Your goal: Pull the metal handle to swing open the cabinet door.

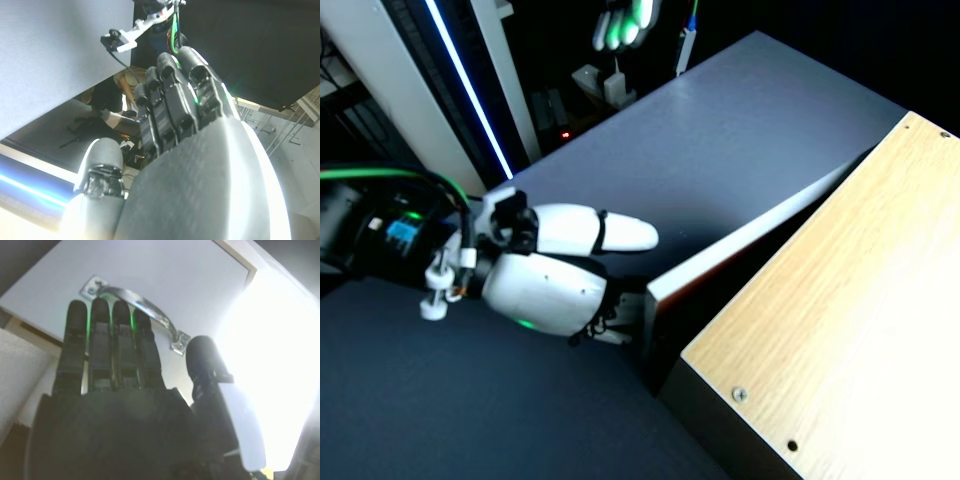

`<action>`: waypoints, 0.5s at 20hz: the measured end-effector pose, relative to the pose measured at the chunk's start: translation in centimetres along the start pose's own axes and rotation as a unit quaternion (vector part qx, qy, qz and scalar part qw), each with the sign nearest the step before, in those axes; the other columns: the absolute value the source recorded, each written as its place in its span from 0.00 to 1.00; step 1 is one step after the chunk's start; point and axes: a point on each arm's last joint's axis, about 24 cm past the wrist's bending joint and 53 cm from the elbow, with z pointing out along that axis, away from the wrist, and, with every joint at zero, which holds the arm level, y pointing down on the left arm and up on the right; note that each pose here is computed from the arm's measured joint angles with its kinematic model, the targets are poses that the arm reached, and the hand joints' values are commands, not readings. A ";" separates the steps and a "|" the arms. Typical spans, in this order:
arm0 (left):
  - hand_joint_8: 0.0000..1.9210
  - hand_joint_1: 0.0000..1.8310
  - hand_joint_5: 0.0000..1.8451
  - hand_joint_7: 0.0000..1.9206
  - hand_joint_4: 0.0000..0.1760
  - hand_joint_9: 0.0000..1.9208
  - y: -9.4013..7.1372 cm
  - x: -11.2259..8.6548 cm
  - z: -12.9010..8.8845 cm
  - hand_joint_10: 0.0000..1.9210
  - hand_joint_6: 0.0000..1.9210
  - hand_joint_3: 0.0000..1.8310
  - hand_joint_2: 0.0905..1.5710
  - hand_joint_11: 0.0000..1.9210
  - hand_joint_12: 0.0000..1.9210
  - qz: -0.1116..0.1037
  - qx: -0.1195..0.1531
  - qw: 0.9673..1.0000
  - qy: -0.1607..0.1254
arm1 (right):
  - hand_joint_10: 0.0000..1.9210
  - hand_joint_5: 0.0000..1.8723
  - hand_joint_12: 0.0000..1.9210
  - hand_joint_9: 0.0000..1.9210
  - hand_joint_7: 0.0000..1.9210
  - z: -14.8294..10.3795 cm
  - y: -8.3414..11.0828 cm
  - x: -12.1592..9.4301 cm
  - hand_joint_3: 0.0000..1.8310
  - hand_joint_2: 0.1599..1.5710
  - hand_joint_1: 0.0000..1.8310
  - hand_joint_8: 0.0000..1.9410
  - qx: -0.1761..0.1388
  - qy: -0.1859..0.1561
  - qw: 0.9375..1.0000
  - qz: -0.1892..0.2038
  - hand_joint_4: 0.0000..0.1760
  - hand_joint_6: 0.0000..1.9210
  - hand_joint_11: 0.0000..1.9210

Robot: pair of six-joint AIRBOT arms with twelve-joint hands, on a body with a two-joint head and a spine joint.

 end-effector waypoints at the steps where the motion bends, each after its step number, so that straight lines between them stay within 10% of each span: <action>1: 0.00 0.00 0.24 0.23 0.00 0.21 0.0 0.0 0.0 0.00 0.00 0.04 1.00 0.02 0.42 0.000 0.000 1.000 0.000 | 0.00 0.20 0.47 0.18 0.20 -0.1 -0.1 0.1 0.03 1.00 0.00 0.00 0.001 0.001 1.000 -0.001 0.00 0.00 0.00; 10: 0.00 0.00 0.24 0.23 0.00 0.21 0.0 0.0 0.0 0.00 0.00 0.04 1.00 0.01 0.42 0.000 0.000 1.000 0.000 | 0.00 0.20 0.47 0.18 0.20 -1.4 -1.0 1.2 0.03 1.00 0.00 0.00 0.011 0.011 1.000 -0.001 0.00 0.00 0.00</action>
